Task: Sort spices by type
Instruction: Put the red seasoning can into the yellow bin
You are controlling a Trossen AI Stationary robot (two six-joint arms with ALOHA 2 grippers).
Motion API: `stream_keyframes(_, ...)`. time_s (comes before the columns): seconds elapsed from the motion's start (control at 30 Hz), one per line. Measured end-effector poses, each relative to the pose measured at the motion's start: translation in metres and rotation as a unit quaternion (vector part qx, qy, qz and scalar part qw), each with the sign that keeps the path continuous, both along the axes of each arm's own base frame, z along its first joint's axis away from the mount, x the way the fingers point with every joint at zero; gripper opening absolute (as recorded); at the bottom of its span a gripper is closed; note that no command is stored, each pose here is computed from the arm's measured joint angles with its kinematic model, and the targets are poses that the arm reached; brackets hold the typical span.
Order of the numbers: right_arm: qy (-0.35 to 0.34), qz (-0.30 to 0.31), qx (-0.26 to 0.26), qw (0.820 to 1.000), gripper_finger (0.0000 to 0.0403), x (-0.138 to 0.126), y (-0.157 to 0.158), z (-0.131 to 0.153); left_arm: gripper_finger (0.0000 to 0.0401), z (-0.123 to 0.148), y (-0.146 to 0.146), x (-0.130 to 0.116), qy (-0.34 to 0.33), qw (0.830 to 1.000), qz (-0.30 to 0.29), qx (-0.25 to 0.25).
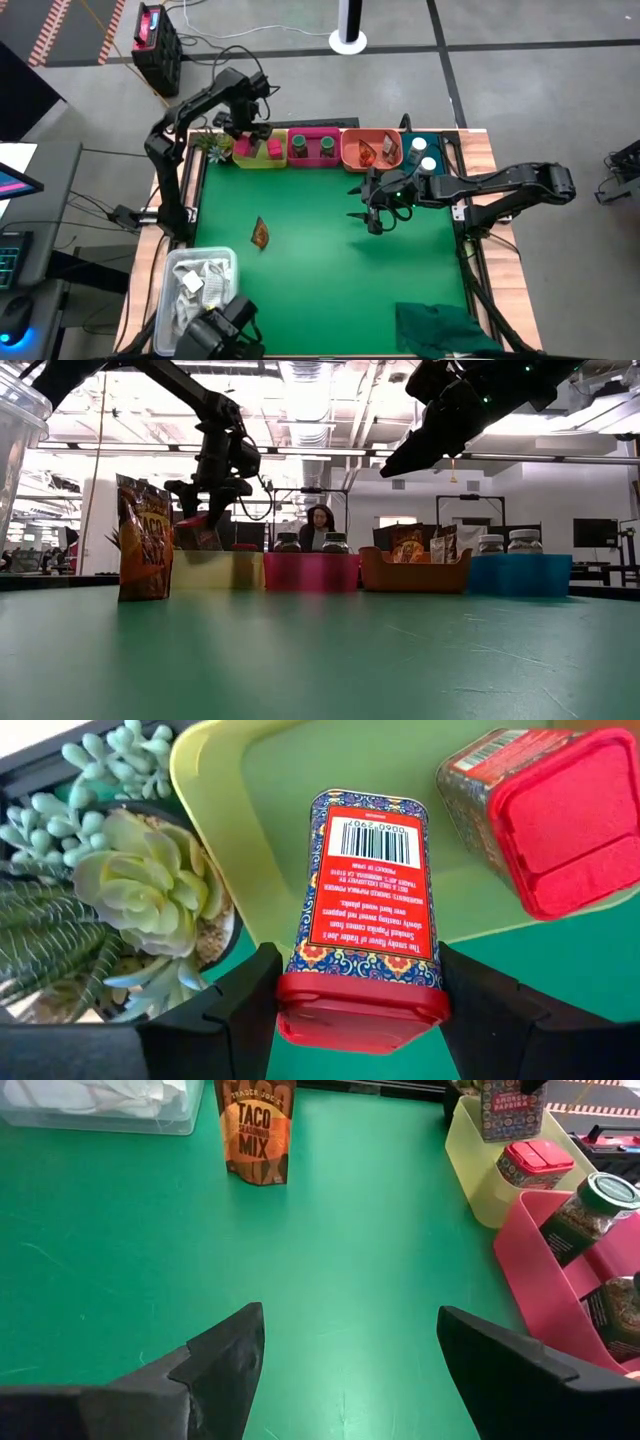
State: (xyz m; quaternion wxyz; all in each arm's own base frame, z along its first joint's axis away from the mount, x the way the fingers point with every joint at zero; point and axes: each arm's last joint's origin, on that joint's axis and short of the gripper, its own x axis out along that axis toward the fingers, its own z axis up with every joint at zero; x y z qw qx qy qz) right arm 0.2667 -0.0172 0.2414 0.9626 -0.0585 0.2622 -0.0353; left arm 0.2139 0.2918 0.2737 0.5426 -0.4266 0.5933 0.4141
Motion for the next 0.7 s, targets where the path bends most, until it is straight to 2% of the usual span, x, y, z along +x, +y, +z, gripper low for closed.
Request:
stream_keyframes(0.4,0.013,-0.001,0.002,1.0,0.0324,-0.001,0.0,-0.002,0.0224,-0.004,-0.006,0.014,-0.003,1.0,-0.014,0.005)
stream_keyframes(0.47,0.012,-0.001,0.003,1.0,0.0324,-0.001,0.0,-0.002,0.0225,-0.01,-0.004,0.015,0.01,1.0,-0.028,-0.001)
stream_keyframes(0.57,0.013,0.002,0.004,1.0,0.0324,-0.001,0.002,-0.002,0.0232,-0.014,-0.003,0.016,0.049,0.997,-0.049,0.018)
stream_keyframes(0.7,0.013,0.012,-0.001,1.0,0.0324,-0.001,0.006,-0.002,0.025,-0.014,-0.003,0.017,0.049,0.997,-0.061,0.02)
